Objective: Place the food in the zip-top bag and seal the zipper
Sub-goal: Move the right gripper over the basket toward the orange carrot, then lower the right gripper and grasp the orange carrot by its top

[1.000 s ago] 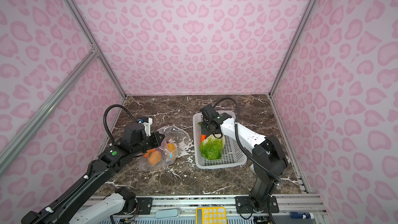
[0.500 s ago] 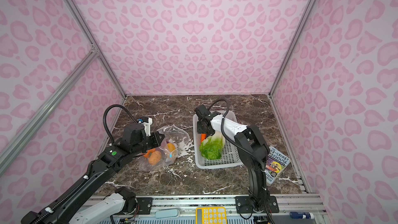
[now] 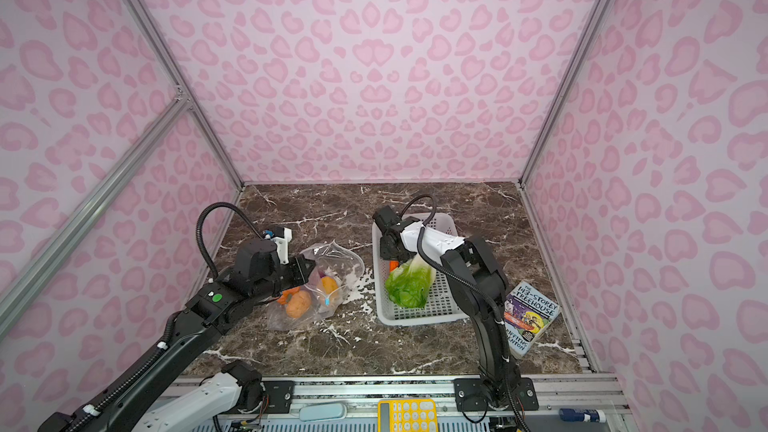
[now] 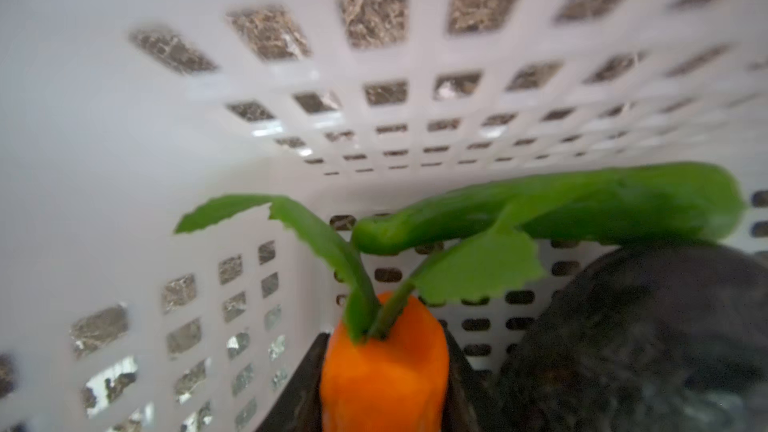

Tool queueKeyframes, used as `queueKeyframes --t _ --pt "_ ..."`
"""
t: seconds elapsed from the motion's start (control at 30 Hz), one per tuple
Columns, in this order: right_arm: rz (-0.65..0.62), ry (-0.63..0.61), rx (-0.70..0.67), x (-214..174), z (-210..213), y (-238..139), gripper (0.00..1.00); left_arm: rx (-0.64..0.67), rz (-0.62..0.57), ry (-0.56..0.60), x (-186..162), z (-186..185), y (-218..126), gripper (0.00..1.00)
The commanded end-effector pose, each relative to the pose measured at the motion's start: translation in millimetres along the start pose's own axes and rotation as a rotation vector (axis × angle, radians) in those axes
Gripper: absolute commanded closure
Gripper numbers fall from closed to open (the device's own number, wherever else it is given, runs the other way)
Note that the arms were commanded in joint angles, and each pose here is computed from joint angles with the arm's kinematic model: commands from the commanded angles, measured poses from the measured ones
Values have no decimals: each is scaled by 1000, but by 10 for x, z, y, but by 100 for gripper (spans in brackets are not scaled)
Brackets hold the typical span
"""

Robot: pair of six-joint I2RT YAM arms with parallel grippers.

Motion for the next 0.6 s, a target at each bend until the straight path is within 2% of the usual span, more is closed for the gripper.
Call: queueKeyframes --t 0.0,0.27,0.57 --pt "-19 7 -27 -4 -33 -5 67 -6 -29 6 46 -22 -42 97" --pt "-85 11 13 93 -31 -265 73 -3 -30 6 36 -14 -49 97" --pt "-262 10 65 321 -112 -963 73 -2 -30 6 41 -16 -41 97"
Point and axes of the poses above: each gripper's point midway between its finger pads, its own y axis out along the fingers, its own z axis along the line the jaws close on, x = y × z, the point moved 10 cm from there along -y, back along the fingers, and after that the axes turned 9 degrees about y, right-handed, at the moved point
